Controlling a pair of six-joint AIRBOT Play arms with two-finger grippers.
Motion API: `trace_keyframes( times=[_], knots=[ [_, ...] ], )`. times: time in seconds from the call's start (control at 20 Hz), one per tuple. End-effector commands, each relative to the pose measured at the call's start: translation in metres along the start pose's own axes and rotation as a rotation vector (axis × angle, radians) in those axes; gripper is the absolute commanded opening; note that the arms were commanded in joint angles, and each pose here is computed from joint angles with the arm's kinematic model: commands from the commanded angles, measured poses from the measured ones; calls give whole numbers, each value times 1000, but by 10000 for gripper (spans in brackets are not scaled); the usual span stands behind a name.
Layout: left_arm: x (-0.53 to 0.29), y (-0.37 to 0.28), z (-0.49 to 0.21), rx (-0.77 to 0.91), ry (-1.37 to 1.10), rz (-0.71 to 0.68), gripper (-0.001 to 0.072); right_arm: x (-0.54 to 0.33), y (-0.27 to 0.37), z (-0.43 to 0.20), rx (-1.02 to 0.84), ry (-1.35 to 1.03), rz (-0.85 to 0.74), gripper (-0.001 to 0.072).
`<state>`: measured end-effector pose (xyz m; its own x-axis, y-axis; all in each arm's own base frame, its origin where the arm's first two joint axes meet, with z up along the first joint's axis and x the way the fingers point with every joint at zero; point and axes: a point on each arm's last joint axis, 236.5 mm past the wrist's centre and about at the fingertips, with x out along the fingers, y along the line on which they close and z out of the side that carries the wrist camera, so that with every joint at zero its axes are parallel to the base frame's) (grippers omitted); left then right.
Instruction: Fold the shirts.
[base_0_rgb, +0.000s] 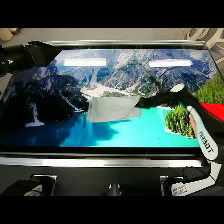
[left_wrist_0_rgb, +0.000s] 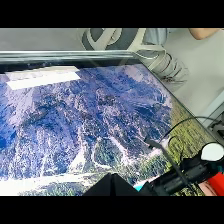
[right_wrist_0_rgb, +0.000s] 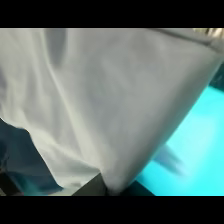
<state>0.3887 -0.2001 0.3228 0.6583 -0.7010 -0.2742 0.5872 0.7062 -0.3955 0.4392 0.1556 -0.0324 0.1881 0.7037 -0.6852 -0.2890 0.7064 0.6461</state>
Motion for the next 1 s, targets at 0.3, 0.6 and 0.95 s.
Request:
trace_keyframes(
  times=[0.3, 0.6, 0.95],
  knots=[
    [12, 11, -11, -22, 33, 5, 25, -323, -96, 16, 55, -312, -456, 13],
    [12, 4, -27, -24, 98, -21, 25, -445, -117, -45, 223, -479, -629, 14],
    [16, -11, -33, -13, 116, -52, 25, -480, -114, -154, 524, -358, -731, 15]
  ],
)
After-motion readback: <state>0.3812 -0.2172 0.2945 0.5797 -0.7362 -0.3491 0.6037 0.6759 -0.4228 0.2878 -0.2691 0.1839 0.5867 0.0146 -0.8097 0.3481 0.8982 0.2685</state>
